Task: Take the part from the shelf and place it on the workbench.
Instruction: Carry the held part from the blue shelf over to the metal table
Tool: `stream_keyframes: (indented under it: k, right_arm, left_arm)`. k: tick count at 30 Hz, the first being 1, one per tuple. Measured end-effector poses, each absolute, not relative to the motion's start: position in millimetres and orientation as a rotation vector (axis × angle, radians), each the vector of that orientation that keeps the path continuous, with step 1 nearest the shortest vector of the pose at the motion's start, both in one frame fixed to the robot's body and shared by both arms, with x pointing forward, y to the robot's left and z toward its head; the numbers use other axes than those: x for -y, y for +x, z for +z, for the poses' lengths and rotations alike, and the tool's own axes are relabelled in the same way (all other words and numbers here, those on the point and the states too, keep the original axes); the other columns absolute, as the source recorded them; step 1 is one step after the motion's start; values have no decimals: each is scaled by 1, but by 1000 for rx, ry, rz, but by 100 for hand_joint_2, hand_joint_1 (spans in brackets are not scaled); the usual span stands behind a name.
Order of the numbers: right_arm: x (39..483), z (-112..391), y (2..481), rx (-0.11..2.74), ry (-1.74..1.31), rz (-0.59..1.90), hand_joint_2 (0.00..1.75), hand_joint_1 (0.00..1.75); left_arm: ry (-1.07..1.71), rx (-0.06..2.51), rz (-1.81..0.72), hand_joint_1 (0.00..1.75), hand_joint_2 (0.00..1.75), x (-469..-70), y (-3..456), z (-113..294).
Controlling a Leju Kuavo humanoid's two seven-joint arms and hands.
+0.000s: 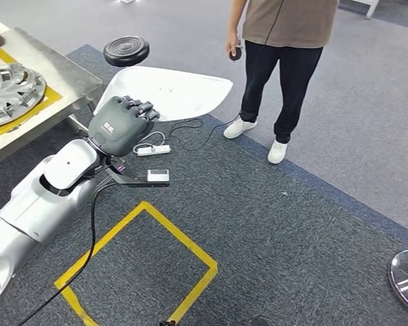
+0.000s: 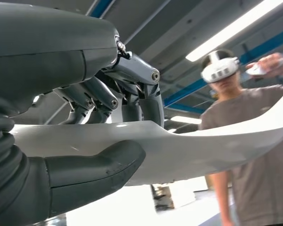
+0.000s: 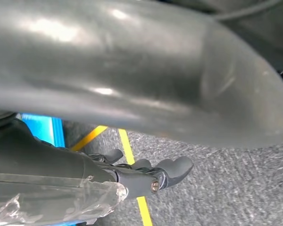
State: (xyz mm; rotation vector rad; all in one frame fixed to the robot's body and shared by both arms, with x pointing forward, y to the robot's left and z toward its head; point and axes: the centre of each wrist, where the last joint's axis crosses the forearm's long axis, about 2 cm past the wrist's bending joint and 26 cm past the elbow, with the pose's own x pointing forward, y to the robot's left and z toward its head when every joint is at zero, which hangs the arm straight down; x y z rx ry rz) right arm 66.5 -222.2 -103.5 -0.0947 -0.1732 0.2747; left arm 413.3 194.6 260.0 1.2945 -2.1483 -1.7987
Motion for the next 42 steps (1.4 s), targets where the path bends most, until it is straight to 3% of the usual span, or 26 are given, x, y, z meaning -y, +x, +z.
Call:
stream_keyframes:
  k: [42]
  right_arm:
    - [221, -103, 68, 178, -95, 275, 0, 0]
  left_arm:
    - [1309, 2164, -1793, 175, 175, -191, 416, 270]
